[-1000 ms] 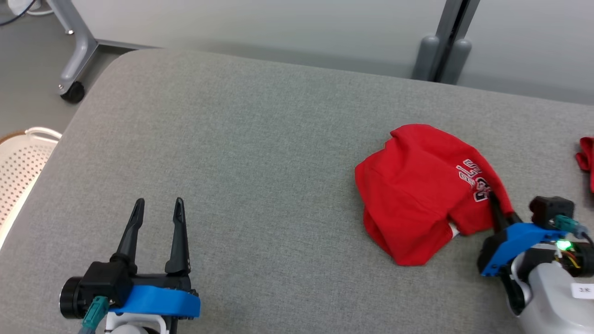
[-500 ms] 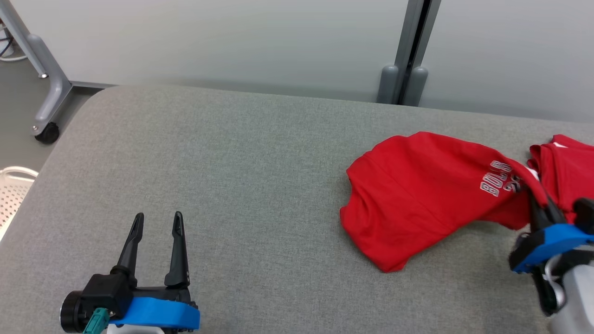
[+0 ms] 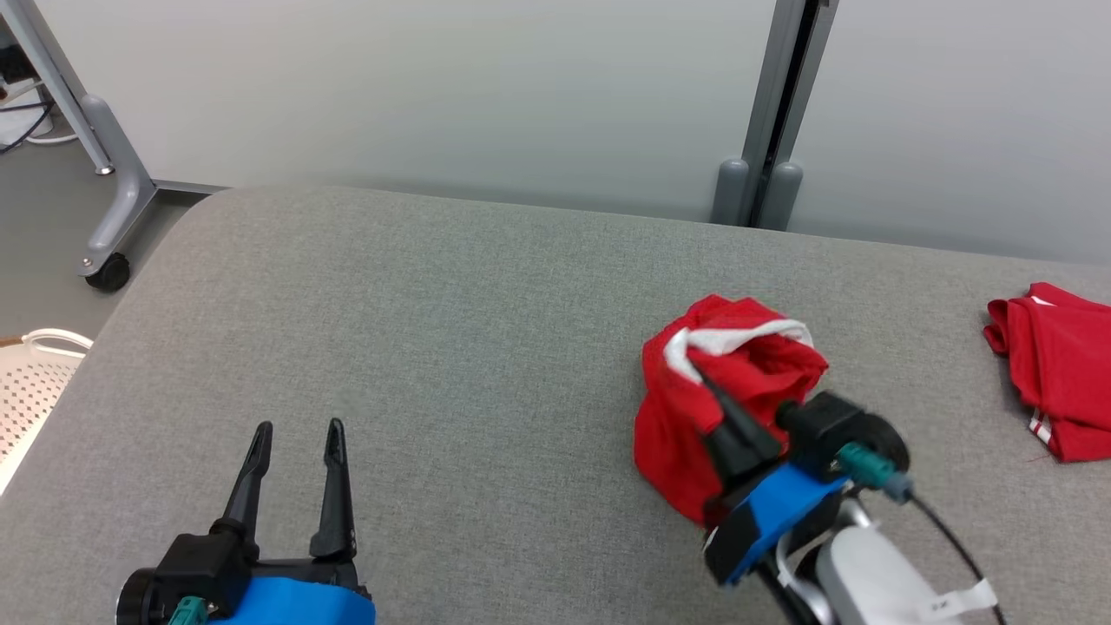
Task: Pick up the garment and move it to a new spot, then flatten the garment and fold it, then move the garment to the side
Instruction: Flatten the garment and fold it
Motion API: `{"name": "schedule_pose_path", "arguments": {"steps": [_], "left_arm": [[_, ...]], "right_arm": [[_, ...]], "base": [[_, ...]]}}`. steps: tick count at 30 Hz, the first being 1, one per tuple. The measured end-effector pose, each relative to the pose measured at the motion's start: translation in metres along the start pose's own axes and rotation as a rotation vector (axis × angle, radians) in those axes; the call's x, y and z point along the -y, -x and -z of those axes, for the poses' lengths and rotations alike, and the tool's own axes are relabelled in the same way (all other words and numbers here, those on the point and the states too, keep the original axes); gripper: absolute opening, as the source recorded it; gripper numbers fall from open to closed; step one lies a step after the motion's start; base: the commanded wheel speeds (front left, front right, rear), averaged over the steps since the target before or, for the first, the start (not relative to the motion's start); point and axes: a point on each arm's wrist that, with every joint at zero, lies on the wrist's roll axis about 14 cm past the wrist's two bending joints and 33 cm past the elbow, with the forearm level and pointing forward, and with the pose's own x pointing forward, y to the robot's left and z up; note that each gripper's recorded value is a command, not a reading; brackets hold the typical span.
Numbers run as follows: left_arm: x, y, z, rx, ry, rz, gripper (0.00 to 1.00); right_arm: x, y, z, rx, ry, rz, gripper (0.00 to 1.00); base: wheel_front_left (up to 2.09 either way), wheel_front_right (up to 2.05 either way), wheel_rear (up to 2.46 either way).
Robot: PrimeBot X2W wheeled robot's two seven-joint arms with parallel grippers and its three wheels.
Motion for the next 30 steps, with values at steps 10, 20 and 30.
{"name": "schedule_pose_path", "arguments": {"steps": [10, 20, 30], "left_arm": [[0.001, 0.005, 0.005, -0.013, 0.009, 0.0, 1.0], [0.016, -0.003, 0.007, -0.02, 0.02, 0.049, 1.0], [0.021, -0.004, 0.006, -0.013, 0.026, 0.066, 1.0]], "right_arm": [[-0.093, 0.065, 0.075, -0.238, -0.057, -0.217, 0.0], [-0.09, 0.102, 0.097, -0.3, -0.116, -0.168, 1.0], [-0.04, 0.087, 0.033, -0.082, -0.092, -0.006, 1.0]], "base": [[0.0, 0.0, 0.0], [0.0, 0.0, 0.0], [0.0, 0.0, 0.0]]}}
